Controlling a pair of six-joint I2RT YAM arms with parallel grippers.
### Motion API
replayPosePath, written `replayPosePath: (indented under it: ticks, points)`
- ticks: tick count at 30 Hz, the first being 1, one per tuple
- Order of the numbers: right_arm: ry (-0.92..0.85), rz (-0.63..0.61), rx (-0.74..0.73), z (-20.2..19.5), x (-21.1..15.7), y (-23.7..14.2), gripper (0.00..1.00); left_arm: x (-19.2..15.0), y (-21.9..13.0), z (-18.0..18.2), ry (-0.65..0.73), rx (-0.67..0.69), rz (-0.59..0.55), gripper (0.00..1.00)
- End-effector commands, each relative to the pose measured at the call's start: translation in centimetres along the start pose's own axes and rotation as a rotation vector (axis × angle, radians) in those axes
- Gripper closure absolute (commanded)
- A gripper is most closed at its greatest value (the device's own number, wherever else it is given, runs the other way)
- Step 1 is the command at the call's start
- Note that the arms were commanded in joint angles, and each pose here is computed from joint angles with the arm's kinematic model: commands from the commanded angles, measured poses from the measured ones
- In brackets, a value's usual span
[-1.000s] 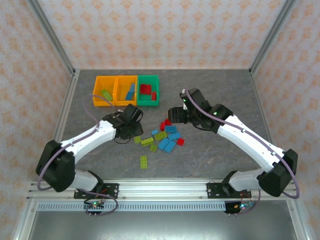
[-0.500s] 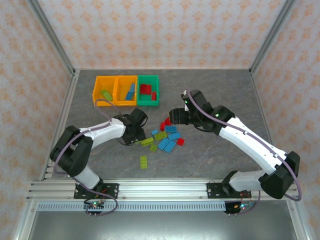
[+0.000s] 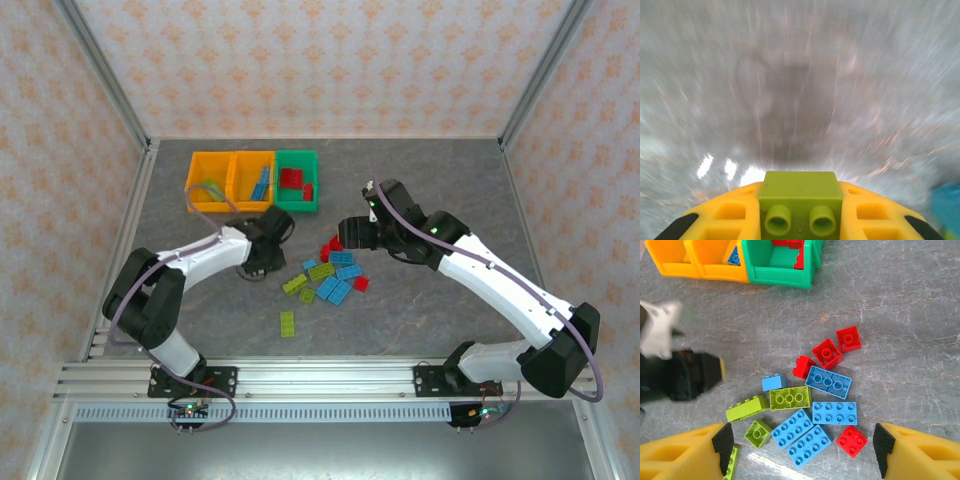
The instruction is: Sort the legos into containers by color
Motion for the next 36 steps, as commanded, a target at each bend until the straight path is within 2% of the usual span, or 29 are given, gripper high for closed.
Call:
replayPosePath:
  ticks: [1, 5, 9, 14, 18, 19, 22, 23, 27, 31, 34, 36]
  points:
    - [0.011, -0.011, 0.002, 0.0, 0.0, -0.9, 0.24, 7.9, -4.8, 1.4, -0.06, 0.049, -0.284, 0.77]
    - [0.02, -0.019, 0.01, 0.0, -0.1, -1.0, 0.24, 16.3, -4.5, 3.1, -0.207, 0.029, -0.388, 0.81]
    - [0.026, -0.022, 0.007, -0.2, -0.3, -1.4, 0.24, 22.8, -2.6, 3.9, -0.294, -0.017, -0.395, 0.82]
    - [0.039, -0.028, -0.009, -0.6, -0.9, -1.9, 0.24, 28.2, 0.9, 4.7, -0.333, -0.026, -0.325, 0.77]
    - [0.053, -0.026, -0.015, -0.8, -1.1, -1.8, 0.24, 29.9, 1.8, 4.9, -0.333, -0.028, -0.292, 0.71]
    - [0.056, -0.025, -0.017, -0.8, -1.2, -1.8, 0.24, 30.0, 1.8, 4.9, -0.334, -0.026, -0.294, 0.68]
    - [0.061, -0.025, -0.018, -0.8, -1.2, -1.7, 0.24, 29.8, 1.1, 5.0, -0.335, -0.035, -0.295, 0.51]
    - [0.063, -0.025, -0.017, -0.8, -1.2, -1.7, 0.24, 29.6, 0.6, 5.0, -0.338, -0.044, -0.293, 0.49]
    - [0.057, -0.024, -0.024, -0.8, -1.2, -1.0, 0.24, 27.9, -1.4, 5.1, -0.359, -0.102, -0.275, 0.49]
    - [0.037, 0.019, -0.086, -1.2, -1.5, 1.3, 0.23, 24.2, -5.4, 4.4, -0.337, -0.204, -0.271, 0.5]
    - [0.019, 0.061, -0.136, -1.4, -1.8, 3.6, 0.23, 19.8, -9.3, 3.0, -0.231, -0.249, -0.302, 0.5]
    - [0.005, 0.089, -0.156, -1.5, -2.0, 5.2, 0.23, 16.3, -12.1, 1.6, -0.095, -0.261, -0.341, 0.5]
Point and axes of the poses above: each hand's point on the last joint's axis, 136 mm out from that joint toward the fingers, its own y axis out along the fingers, its own z axis along the line the jaws close on, x = y × z, the point moved 8 cm from there along -y, back along the fingers, and after that the axes turned 7 degrees about -y, right-handed, at the moved point
